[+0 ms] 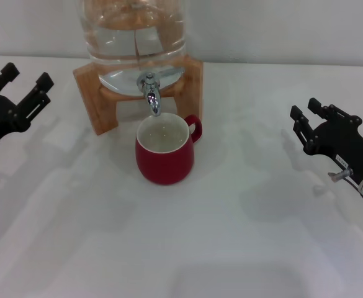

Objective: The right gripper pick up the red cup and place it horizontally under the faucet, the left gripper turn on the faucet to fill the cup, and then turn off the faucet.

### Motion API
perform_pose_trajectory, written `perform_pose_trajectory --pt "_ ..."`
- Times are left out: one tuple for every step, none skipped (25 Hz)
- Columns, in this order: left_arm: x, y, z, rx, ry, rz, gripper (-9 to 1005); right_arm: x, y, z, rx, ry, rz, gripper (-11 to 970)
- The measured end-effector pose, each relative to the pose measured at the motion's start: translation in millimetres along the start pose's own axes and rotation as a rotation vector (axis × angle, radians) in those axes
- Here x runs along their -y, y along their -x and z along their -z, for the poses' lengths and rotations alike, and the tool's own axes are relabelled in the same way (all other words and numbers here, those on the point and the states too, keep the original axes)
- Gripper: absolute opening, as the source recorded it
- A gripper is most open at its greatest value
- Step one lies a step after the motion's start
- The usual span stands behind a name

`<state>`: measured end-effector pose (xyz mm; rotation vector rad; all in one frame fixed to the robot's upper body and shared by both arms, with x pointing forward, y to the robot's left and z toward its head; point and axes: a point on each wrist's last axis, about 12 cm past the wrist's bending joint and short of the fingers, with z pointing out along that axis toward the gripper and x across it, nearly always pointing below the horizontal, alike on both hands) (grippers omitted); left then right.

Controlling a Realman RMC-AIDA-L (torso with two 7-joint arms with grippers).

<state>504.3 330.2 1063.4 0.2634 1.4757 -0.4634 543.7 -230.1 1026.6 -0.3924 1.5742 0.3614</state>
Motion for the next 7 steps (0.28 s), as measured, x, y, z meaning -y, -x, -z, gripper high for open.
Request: perform_pose_trajectory --pt "0.5 -0.4 -0.8 -0.001 -0.003 -0.002 759 -0.2 -0.1 0.1 0.0 0.001 0.0 363" --pt "0.9 -0.9 -1.2 -0.002 -0.004 -0.005 759 -0.6 -0.2 0.2 -0.001 0.004 0.001 363" --pt "1.4 -1.4 -1.4 -0.004 -0.005 -0.006 759 -1.0 -0.3 0.1 -0.001 0.006 0.002 363" --pt "1.7 -1.8 -1.3 -0.005 -0.006 -0.007 759 -1.4 -0.4 0.1 -0.002 0.009 0.003 363" --pt "2.4 -2.9 -1.0 -0.007 -0.006 -0.008 759 -1.6 -0.5 0.1 -0.003 0.01 0.003 363" --pt "2.8 -3.6 -0.8 -0.007 -0.007 -0.01 759 -1.8 -0.7 0.1 -0.004 0.01 0.004 363" --pt "3.6 -5.0 -0.1 -0.009 -0.007 -0.01 759 -1.9 -1.3 0.6 -0.006 0.011 0.005 363"
